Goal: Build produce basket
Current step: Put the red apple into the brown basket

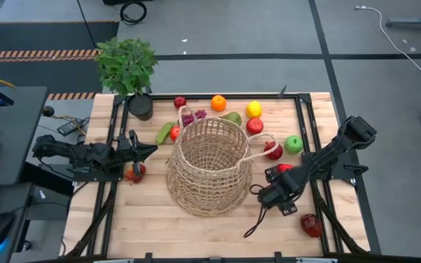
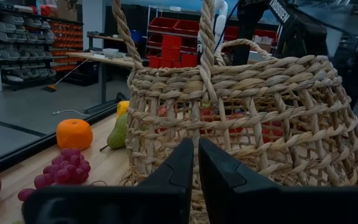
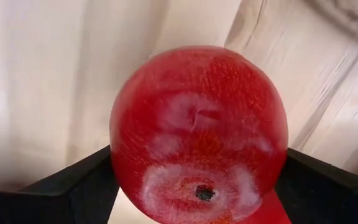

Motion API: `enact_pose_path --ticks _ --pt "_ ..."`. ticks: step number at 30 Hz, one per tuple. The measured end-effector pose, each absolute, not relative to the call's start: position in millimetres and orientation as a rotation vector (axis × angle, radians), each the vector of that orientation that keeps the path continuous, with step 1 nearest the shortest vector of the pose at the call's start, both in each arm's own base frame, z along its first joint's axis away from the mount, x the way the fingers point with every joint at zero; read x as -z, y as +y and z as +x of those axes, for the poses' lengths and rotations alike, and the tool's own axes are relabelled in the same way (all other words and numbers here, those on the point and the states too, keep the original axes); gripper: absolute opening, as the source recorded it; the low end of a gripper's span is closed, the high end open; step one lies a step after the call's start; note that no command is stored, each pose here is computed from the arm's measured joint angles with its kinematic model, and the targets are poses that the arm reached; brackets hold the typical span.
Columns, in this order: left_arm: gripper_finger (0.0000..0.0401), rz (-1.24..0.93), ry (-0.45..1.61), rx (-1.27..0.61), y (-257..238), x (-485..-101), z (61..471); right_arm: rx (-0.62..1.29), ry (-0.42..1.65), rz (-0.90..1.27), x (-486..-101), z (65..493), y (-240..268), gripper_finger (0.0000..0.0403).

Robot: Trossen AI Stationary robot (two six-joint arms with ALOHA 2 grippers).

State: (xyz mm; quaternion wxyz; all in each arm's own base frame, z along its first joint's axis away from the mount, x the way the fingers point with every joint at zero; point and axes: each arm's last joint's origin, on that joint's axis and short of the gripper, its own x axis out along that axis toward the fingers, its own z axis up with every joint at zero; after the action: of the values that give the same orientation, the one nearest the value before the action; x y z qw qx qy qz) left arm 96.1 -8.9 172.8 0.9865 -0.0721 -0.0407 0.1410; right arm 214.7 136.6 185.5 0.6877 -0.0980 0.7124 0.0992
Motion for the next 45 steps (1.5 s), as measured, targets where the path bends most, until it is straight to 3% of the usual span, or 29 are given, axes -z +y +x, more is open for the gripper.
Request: enact_pose_path --ticks 15,26,35,45 --pt "0.0030 -0.145 -0.081 -0.283 -8.9 -172.7 96.1 -0.313 1.373 -0.154 -285.7 254.2 142.3 0.0371" --pt "0.0031 -0.145 -0.082 -0.283 -8.9 -172.7 96.1 -0.282 1.284 -0.086 -364.7 260.4 113.3 0.0373" --pt "0.0033 -0.145 -0.082 -0.283 -8.9 -172.7 96.1 -0.216 1.011 -0.001 -436.2 261.6 82.1 0.0374" --pt "0.0030 -0.145 -0.081 -0.283 -9.0 -172.6 96.1 -0.104 0.730 0.180 -483.6 265.3 48.4 0.0375"
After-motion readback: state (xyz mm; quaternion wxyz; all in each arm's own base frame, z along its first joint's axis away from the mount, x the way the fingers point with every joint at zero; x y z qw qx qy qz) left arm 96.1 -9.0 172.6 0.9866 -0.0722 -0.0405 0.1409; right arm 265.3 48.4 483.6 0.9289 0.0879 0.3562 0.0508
